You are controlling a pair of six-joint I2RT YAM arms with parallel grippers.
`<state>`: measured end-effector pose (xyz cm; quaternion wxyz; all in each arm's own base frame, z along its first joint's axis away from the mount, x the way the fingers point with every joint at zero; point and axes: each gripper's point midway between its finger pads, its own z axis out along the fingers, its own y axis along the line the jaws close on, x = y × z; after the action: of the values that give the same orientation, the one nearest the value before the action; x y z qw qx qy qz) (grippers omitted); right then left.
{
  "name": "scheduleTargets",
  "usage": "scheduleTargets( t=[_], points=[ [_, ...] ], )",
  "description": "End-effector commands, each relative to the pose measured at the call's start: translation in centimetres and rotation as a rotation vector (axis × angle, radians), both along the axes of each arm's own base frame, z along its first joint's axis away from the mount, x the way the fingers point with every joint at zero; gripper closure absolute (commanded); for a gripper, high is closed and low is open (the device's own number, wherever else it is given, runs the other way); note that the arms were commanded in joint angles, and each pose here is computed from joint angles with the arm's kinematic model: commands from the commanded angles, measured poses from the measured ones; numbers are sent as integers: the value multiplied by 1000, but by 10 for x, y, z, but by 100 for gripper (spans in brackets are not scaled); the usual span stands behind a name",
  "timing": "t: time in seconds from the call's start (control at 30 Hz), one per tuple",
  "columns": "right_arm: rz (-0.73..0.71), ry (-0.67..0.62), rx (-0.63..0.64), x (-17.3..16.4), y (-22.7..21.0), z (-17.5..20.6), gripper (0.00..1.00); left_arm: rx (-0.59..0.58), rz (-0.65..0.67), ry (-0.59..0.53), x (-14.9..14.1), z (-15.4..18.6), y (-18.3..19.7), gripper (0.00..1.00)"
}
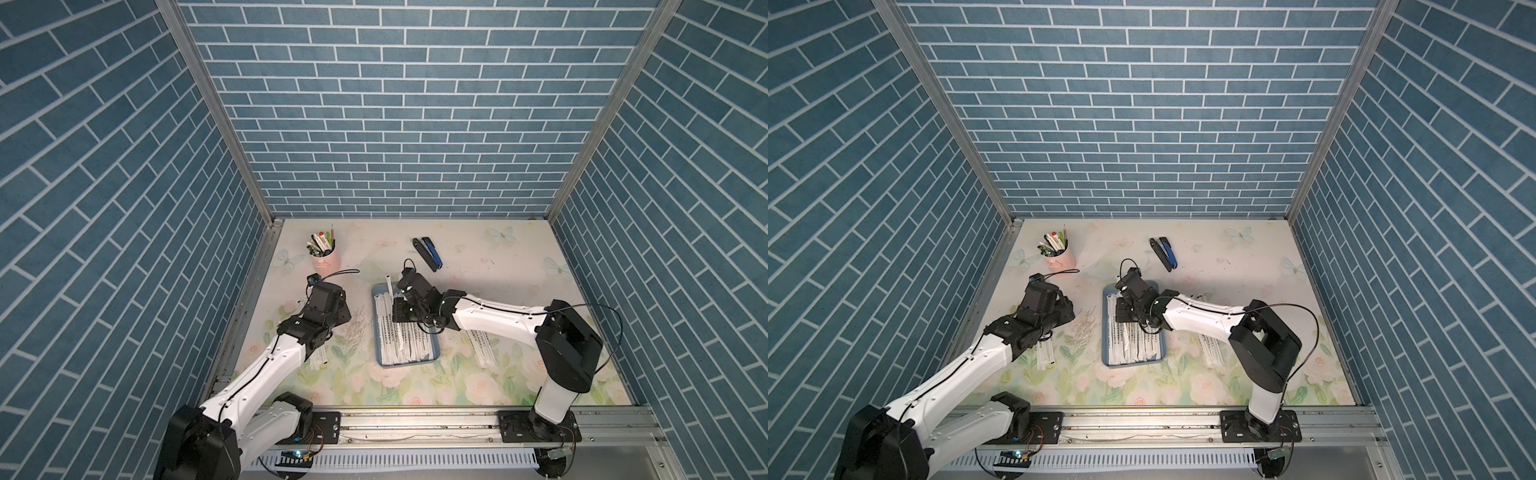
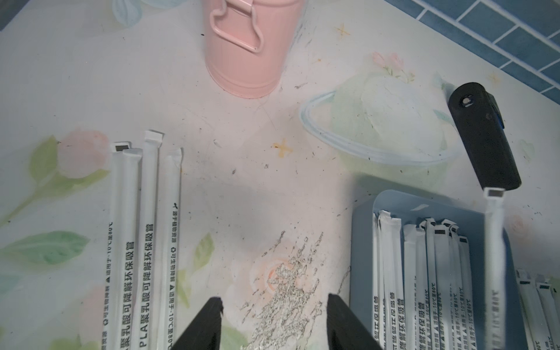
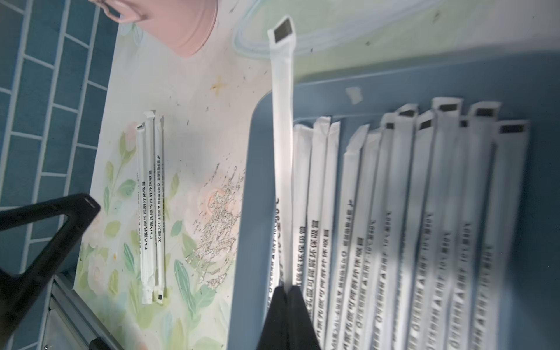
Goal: Put the straws into the storage box
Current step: Place the straw in the storage box.
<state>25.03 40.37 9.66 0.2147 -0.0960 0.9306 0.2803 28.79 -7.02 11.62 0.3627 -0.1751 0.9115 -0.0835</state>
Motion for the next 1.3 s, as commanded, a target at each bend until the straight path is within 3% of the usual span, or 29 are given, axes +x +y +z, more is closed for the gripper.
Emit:
scheduleTargets(
  t=[0.0, 0.53, 1.27],
  points=[
    [-35, 23, 79, 3, 16, 4, 100, -3, 5, 8, -3, 1, 4, 42],
    [-54, 170, 175, -24, 30, -27, 100, -44, 6, -36, 5, 11, 2, 42],
    [-68, 264, 164, -29, 41, -60, 100, -67, -7, -34, 3, 8, -1, 42]
  ],
)
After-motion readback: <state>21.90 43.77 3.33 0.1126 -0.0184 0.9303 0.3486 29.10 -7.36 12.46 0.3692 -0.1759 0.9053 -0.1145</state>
